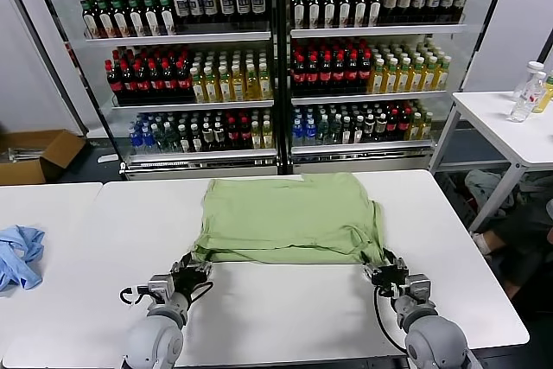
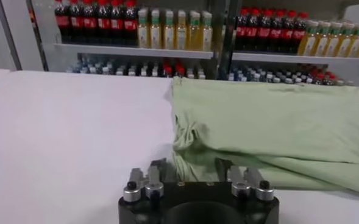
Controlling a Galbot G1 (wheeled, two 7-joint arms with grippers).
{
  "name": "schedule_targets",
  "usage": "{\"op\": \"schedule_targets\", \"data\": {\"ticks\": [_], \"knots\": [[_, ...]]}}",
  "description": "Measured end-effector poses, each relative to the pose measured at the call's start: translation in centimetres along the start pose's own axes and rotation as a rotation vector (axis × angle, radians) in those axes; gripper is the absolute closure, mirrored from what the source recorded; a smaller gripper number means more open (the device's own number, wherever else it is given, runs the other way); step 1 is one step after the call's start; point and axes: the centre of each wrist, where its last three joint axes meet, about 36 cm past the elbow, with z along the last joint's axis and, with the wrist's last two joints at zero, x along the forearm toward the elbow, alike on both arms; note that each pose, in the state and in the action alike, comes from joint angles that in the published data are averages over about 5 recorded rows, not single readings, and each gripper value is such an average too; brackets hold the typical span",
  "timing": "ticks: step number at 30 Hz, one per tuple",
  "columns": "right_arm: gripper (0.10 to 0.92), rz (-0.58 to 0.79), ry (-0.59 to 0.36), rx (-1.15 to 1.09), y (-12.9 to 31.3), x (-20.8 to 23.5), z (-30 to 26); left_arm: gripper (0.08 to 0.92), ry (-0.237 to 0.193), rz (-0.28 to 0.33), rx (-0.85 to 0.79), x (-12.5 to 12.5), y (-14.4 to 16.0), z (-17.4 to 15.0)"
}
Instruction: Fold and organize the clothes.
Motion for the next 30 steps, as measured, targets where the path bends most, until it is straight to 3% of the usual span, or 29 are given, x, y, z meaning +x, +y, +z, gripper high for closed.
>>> {"op": "schedule_targets", "data": {"ticks": [8,13,30], "knots": [[0.851,-0.022,0.001,-0.005,-0.8,-0.1,-0.2,0.786,0.037,0.070,0.094,-0.8,1.4,-0.7],[0.897,-0.036,0.005,-0.001,-1.5,0.4,-0.4,0.899,0.056,0.120,0.154,-0.7,2.2,-1.2],[0.897,-0.036,0.018,0.015,-3.0,5.5,-0.4,0.909,0.055,0.217,0.166,5.6,3.8,-1.9]]}}
